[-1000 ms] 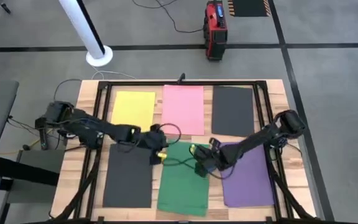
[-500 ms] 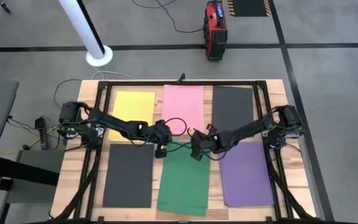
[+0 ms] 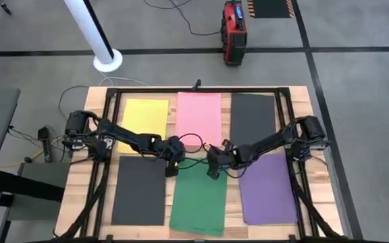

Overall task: Organize paper
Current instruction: Stack the top green colored paper on top of the bottom green colored paper

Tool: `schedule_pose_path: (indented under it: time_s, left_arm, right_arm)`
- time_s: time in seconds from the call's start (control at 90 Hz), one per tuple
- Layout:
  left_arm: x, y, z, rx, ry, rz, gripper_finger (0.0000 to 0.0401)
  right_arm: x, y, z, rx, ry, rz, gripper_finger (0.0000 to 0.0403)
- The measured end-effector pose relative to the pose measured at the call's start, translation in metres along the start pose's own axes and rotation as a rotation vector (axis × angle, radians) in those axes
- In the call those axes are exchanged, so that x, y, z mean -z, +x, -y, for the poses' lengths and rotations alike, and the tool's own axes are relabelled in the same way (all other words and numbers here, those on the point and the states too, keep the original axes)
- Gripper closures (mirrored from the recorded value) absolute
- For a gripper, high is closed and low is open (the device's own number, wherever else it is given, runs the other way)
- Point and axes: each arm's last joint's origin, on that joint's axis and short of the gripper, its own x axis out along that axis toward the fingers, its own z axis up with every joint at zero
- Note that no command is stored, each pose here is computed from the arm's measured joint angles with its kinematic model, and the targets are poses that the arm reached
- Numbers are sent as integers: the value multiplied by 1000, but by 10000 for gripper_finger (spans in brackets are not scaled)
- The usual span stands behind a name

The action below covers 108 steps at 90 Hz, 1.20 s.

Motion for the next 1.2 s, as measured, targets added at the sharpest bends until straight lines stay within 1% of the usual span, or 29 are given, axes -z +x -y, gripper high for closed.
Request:
schedule_pose_path:
  time_s: [0.156,0.378,0.467,0.644,0.7,0.778,0.9,0.989,1.111,1.2]
  left_arm:
    - [2,0,8,14,-20,-14,401]
    - [1,-2,11,0,-24,-7,401]
    - [-3,-7,11,-8,-28,22,401]
    - [-14,-28,11,-22,-32,108,401]
    - [-17,-34,11,-18,-47,130,401]
    - [-19,-43,15,-8,-79,163,401]
    - [-17,-51,27,37,-103,237,401]
    - [-11,-56,33,96,-157,314,401]
    - [3,-58,37,199,-248,421,401]
    - [12,-60,39,281,-302,497,401]
  right_arm:
    - [1,0,-1,-25,-9,-13,403]
    - [-1,-2,-1,-16,-64,0,403]
    - [-3,-8,1,-15,-79,9,403]
    - [-17,-29,4,-21,-74,95,403]
    - [-20,-36,3,-44,-83,111,403]
    - [-19,-44,-6,-133,-99,120,403]
    - [-12,-43,-30,-284,-122,146,403]
    - [-2,-38,-49,-361,-138,172,403]
    - [11,-29,-66,-411,-117,171,403]
    - [24,-19,-72,-401,-116,123,403]
